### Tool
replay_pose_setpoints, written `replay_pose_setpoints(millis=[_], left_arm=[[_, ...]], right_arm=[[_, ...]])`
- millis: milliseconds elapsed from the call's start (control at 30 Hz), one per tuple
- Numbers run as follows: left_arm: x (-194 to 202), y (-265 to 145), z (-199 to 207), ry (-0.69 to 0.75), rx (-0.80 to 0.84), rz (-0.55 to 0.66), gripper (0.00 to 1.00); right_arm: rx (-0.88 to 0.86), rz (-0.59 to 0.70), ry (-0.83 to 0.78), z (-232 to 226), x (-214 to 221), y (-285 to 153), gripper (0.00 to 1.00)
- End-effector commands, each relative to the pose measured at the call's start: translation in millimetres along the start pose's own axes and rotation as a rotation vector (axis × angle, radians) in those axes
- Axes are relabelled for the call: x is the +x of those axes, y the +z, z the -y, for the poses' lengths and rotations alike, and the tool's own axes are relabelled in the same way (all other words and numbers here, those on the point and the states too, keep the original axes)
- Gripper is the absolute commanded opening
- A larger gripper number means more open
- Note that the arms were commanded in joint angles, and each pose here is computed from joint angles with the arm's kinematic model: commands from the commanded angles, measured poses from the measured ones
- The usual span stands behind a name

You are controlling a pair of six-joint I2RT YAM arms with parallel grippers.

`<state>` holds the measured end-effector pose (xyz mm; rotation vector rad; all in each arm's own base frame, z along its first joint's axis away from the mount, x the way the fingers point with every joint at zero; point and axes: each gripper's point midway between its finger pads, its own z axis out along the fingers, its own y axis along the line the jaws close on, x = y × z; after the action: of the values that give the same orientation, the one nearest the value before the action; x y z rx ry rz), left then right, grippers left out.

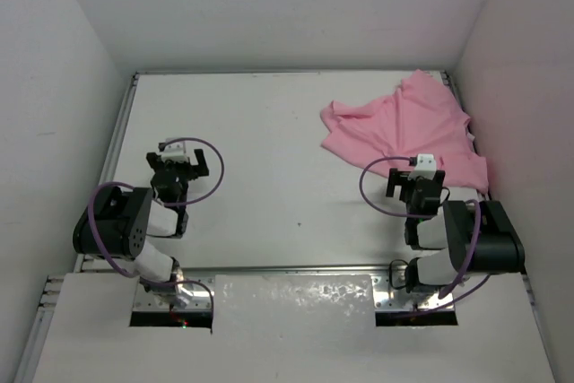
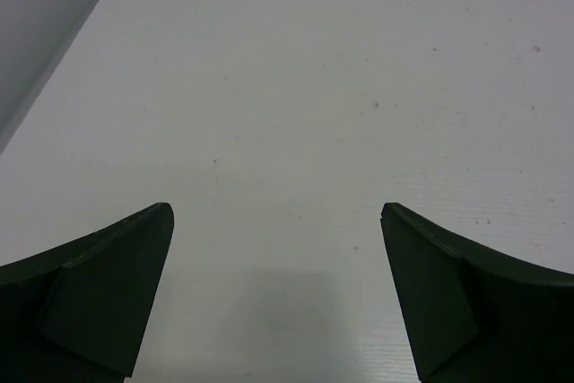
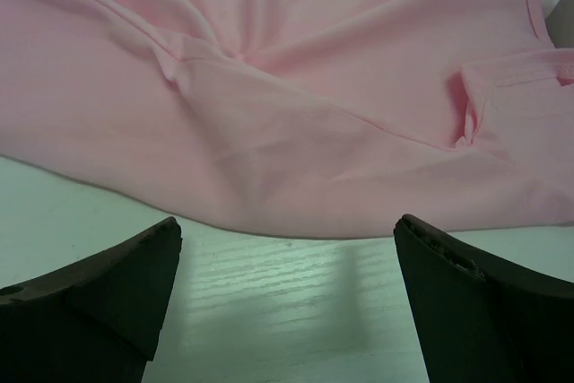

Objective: Fold and stack the t-shirts
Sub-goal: Move the tshirt to the center of the board

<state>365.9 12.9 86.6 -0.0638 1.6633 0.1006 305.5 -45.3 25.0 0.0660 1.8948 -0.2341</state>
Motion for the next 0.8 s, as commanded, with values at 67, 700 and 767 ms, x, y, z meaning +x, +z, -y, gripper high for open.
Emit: replay_pose_setpoints(millis=[67, 700, 767], left_arm=[[-23, 6, 2, -0.022, 0.008, 0.073, 1.00], [-106, 71, 92, 0.381, 0.474, -0.500, 0.67], [-105, 62, 112, 0.277, 0.528, -0.507, 0.67]], right_arm=[[0.014, -0.006, 0.014, 2, -38, 21, 0.99], [-0.149, -0.864, -0.074, -70, -10, 98, 0.40], [-0.245, -0.893, -0.145, -108, -1, 91, 0.39]])
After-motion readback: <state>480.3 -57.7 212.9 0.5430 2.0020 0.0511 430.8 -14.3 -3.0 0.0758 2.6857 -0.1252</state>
